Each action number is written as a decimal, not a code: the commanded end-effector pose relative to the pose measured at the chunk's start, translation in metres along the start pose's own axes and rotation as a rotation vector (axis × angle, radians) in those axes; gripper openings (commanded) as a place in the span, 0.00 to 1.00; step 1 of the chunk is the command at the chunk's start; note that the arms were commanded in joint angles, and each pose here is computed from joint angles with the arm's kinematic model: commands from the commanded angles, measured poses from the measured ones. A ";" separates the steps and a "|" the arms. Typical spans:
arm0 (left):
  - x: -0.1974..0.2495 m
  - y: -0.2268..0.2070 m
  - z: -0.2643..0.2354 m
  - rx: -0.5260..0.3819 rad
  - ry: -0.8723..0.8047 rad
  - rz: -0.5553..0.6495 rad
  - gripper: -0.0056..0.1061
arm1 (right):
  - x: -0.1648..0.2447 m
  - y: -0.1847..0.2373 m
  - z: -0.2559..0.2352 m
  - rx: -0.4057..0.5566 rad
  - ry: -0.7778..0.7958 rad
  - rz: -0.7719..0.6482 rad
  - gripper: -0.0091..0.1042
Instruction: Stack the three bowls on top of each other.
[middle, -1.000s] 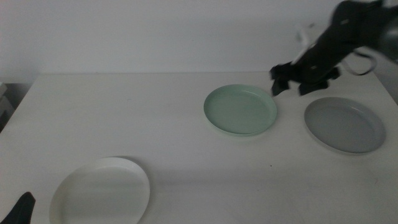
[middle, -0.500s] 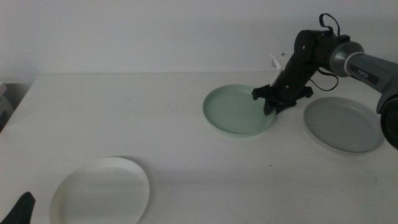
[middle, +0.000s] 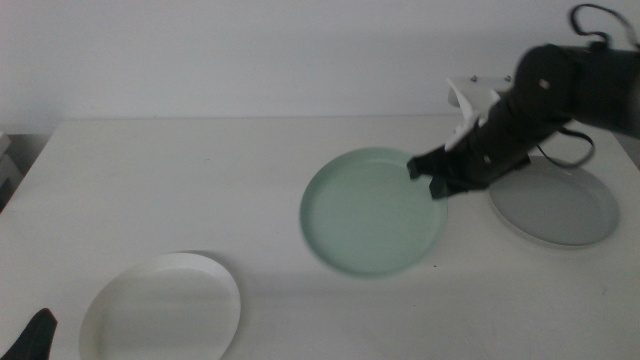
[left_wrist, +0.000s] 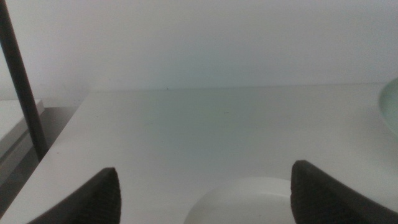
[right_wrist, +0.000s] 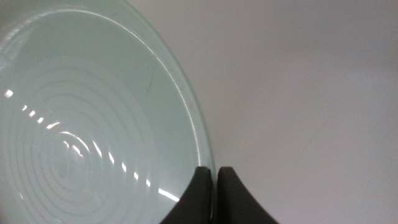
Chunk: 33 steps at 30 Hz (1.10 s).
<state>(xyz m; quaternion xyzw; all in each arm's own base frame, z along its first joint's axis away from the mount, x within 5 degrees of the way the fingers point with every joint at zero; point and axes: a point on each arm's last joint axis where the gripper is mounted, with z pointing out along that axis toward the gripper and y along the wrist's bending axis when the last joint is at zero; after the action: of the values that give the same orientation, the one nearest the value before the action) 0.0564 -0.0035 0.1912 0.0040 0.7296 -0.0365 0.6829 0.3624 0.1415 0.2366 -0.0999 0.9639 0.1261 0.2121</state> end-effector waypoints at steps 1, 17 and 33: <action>-0.009 -0.001 -0.001 0.009 -0.086 -0.022 0.95 | 0.013 0.020 -0.036 -0.049 -0.106 -0.027 0.07; -0.009 -0.001 -0.001 0.009 -0.086 -0.022 0.95 | 0.115 0.039 0.016 -0.082 0.045 0.028 0.07; -0.009 -0.001 -0.001 0.009 -0.086 -0.022 0.95 | 0.089 0.010 -0.022 -0.066 -0.051 0.110 0.61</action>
<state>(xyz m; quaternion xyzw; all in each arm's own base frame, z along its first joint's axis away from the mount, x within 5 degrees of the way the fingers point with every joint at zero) 0.0564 -0.0035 0.1912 0.0040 0.7296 -0.0365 0.6829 0.2637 0.1427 0.1849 -0.0630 0.9714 0.1572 0.1662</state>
